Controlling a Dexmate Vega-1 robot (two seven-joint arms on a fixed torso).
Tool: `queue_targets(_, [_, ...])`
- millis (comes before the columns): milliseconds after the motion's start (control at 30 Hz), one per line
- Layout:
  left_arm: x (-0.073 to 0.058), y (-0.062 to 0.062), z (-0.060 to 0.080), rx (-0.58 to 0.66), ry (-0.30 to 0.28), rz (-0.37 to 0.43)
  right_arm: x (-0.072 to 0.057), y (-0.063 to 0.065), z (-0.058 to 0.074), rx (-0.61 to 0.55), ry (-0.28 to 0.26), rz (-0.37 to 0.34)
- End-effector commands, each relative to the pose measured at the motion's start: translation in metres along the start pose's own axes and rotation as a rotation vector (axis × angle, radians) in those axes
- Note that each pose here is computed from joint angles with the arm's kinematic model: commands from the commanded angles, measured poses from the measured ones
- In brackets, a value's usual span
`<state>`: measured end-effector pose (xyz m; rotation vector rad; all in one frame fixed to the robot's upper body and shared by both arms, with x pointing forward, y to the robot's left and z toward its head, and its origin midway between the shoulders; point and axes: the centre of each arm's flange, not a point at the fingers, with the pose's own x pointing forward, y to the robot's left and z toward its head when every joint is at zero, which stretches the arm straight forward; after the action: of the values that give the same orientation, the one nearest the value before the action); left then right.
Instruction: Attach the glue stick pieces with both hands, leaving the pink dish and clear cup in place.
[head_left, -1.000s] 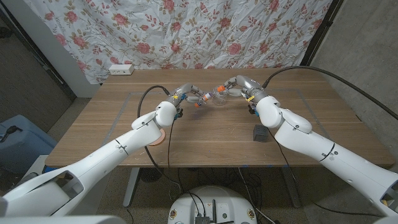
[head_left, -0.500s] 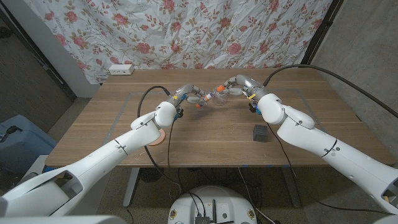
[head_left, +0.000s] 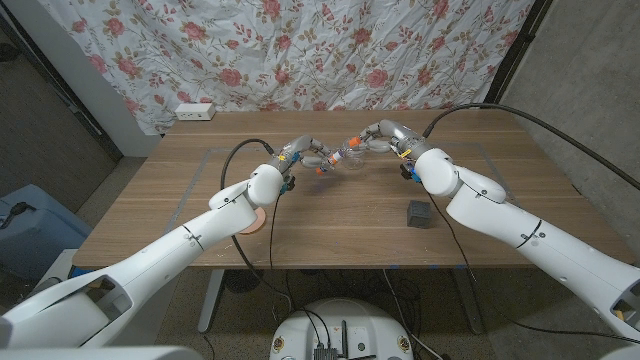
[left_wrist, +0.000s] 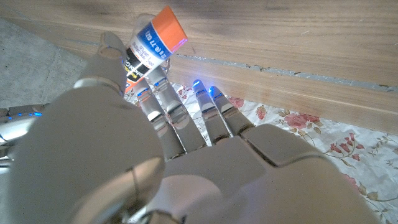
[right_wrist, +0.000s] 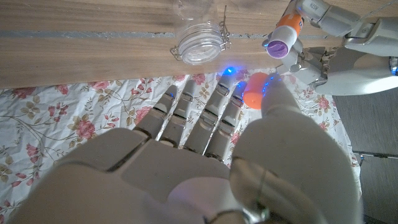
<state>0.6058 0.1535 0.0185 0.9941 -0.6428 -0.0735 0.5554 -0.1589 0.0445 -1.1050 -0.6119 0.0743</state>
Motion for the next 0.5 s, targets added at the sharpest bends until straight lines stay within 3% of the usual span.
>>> queue_targets(33, [0.0017, 0.0009, 0.0014, 0.011, -0.017, -0.01, 0.0027, 0.0029, -0.0005, -0.002, -0.006, 0.021])
queue_targets(500, [0.0046, 0.0015, 0.0032, 0.022, -0.037, -0.017, 0.008, 0.0058, 0.0018, -0.053, -0.019, 0.056])
